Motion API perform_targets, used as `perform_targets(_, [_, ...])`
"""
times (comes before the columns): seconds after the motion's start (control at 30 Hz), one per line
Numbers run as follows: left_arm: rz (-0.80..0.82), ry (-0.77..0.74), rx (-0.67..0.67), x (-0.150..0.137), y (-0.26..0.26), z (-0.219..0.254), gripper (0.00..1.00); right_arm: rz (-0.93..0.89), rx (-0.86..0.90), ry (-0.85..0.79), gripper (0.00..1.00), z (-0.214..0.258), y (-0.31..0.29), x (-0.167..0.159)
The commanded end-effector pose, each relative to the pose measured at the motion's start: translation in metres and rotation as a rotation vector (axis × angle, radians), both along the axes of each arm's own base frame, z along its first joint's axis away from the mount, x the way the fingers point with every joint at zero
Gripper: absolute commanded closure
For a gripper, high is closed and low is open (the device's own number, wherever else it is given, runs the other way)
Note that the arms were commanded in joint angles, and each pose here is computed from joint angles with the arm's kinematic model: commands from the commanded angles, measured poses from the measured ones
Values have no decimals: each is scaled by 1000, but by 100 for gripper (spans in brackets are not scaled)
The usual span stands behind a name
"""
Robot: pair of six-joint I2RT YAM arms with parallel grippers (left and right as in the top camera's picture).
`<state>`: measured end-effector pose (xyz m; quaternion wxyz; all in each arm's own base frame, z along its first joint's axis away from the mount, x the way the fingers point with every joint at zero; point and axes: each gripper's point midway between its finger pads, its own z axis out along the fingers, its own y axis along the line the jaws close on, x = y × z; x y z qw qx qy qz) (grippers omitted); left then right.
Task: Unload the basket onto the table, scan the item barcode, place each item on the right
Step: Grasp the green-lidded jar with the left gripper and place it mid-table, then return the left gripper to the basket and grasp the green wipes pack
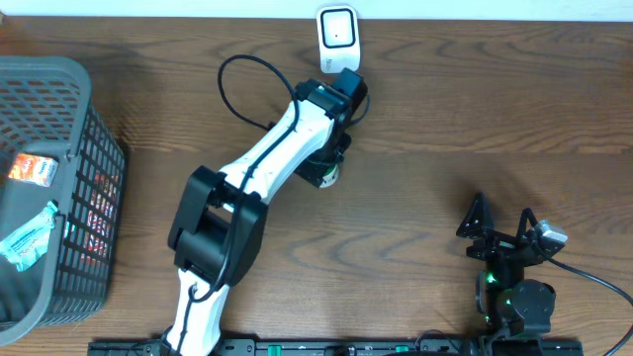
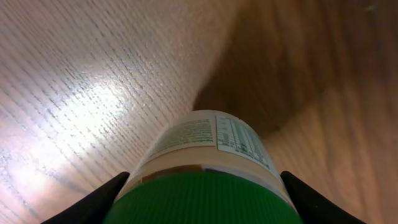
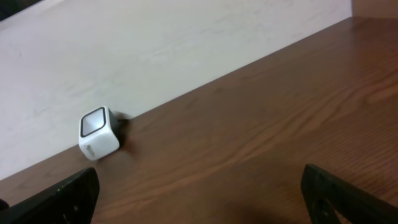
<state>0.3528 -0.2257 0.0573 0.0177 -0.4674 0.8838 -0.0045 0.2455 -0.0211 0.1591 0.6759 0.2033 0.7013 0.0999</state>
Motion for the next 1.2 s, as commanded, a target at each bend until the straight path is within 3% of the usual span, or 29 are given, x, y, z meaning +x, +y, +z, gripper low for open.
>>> perform_targets(0.0, [-16,15,29,-3,1,-8,35,-1,-3,3,1,-1,0,0])
perform_targets(0.2, [-84,44,159,-17,21,-5,23,-1,-3,3,1,-1,0,0])
perform_targets(0.3, [-130,26,172,-15,25,3,9,-1,-3,3,1,-1,0,0])
perform_targets(0.47, [-192,-79,131,-3,24,42,6,-1,-3,3,1,-1,0,0])
perform_targets(0.57, [-256,-242,145,16,36,99,5,-1,-3,3,1,-1,0,0])
perform_targets(0.67, [-418,-483,164,39,56,190,5,-1,-3,3,1,-1,0,0])
perform_targets(0.8, [-520,-751,271,37,122,311,5,-1,-3,3,1,-1,0,0])
perform_targets(0.87, [-374,-822,366,23,186,354,5,-1,-3,3,1,-1,0,0])
perform_targets(0.9, [-189,-836,447,0,256,377,5,-1,-3,3,1,-1,0,0])
perform_targets(0.93, [-100,-821,470,-14,287,380,5,-1,-3,3,1,-1,0,0])
perform_targets(1.03, [181,-693,486,-67,376,365,5,-1,-3,3,1,-1,0,0])
perform_targets(1.17, [488,-483,335,-129,443,311,5,-1,-3,3,1,-1,0,0])
